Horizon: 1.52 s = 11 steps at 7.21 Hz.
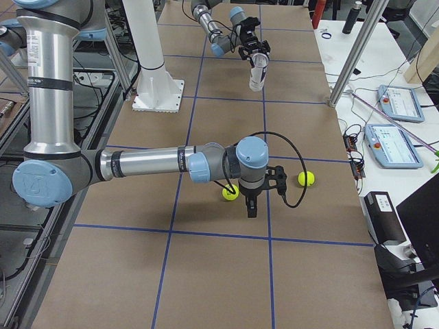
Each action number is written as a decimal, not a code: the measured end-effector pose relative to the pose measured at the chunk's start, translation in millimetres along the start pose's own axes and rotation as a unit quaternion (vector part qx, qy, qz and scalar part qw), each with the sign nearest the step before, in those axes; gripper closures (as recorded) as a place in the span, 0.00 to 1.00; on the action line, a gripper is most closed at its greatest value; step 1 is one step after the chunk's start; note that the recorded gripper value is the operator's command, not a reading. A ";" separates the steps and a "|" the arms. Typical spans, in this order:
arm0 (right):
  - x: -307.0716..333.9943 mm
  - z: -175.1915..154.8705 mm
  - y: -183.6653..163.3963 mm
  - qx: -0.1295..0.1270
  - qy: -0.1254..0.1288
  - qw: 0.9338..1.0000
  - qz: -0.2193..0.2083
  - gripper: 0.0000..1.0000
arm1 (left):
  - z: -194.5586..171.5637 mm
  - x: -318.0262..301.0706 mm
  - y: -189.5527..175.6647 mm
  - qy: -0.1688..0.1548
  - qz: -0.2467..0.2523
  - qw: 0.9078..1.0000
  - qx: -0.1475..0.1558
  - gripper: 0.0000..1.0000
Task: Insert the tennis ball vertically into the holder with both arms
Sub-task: 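Lift and turn the can upright with the left gripper, opening up, then reach the right gripper down to the nearer yellow tennis ball and grasp it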
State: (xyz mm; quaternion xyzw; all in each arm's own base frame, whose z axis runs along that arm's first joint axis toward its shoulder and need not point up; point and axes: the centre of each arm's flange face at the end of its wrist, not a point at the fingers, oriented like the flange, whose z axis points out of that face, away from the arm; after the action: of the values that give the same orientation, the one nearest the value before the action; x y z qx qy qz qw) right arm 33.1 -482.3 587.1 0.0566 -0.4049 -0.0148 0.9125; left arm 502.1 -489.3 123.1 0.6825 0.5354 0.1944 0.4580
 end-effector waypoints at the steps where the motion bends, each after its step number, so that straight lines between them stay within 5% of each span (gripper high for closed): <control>1: -3.2 -1.3 -2.3 0.001 -0.006 1.000 0.001 0.00 | -9.3 -13.1 36.2 -0.004 -0.002 1.000 0.031 0.24; 4: -15.9 -7.1 -15.9 0.008 -0.013 1.000 -0.003 0.00 | -24.6 -28.6 90.4 -0.007 -0.004 0.999 0.043 0.27; 8: -67.3 4.2 -47.1 0.001 -0.013 1.000 0.011 0.00 | -18.9 13.1 115.0 -0.002 -0.066 0.996 0.057 0.27; 11: -120.1 38.1 -54.0 -0.014 0.019 0.999 0.034 0.00 | -18.5 17.5 114.7 -0.005 -0.079 0.995 0.063 0.27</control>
State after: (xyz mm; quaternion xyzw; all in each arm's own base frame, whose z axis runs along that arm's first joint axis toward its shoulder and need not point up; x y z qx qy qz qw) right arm -74.8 -530.7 517.7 0.0307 -0.3890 0.0114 0.9206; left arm 557.7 -466.5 224.0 0.6666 0.5965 0.1200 0.4306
